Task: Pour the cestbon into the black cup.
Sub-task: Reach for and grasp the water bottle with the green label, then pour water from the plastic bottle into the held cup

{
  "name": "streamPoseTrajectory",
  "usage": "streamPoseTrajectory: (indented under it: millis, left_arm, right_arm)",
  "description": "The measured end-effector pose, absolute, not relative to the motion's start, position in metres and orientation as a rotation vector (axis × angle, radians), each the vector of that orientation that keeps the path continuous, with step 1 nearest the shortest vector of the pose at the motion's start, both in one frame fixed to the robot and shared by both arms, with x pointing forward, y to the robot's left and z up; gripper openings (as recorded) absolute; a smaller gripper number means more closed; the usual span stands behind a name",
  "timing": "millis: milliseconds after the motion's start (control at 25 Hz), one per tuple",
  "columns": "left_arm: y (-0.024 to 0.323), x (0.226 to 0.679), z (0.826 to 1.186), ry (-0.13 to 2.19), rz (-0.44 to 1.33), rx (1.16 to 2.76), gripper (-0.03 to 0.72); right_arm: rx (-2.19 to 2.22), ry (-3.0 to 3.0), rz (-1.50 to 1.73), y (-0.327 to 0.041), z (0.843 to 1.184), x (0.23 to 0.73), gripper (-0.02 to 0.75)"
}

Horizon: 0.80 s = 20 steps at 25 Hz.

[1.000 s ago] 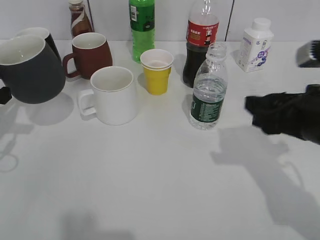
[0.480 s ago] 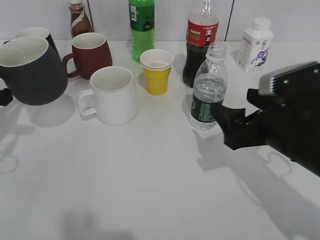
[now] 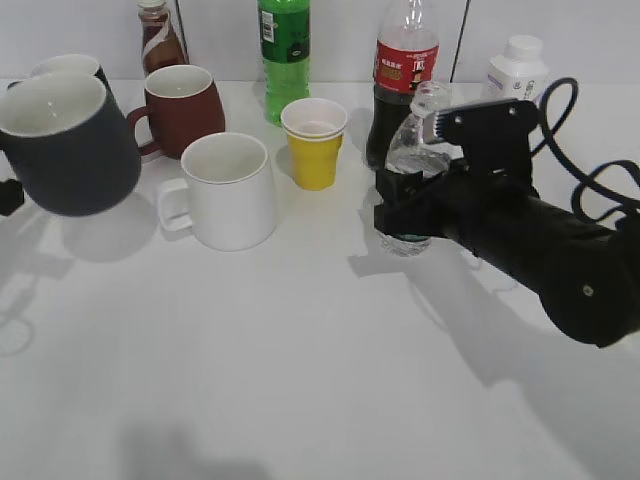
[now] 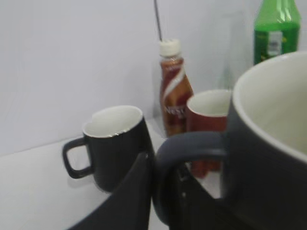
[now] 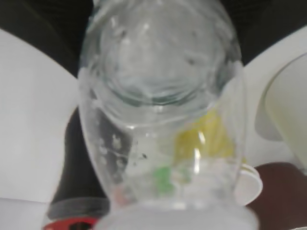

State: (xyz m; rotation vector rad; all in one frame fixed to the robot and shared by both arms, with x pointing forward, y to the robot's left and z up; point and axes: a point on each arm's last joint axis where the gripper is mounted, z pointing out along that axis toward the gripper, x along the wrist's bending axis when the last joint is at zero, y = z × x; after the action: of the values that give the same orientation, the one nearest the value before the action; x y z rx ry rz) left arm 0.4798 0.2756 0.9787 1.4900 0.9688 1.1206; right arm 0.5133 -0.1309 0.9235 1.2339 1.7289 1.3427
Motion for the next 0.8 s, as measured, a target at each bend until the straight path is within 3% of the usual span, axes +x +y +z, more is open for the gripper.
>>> streamPoseTrajectory:
  millis: [200, 560, 800]
  left_arm:
    - [0.262, 0.469, 0.985, 0.888, 1.079, 1.609, 0.049]
    - [0.204, 0.445, 0.987, 0.69, 0.882, 1.754, 0.049]
    - [0.187, 0.451, 0.996, 0.725, 0.831, 1.807, 0.049]
  right_arm:
    - [1.062, 1.847, 1.311, -0.124, 0.934, 0.51, 0.454]
    - [0.374, 2.001, 1.116, -0.098, 1.018, 0.523, 0.454]
    - [-0.015, 1.976, 0.949, -0.088, 1.037, 0.529, 0.454]
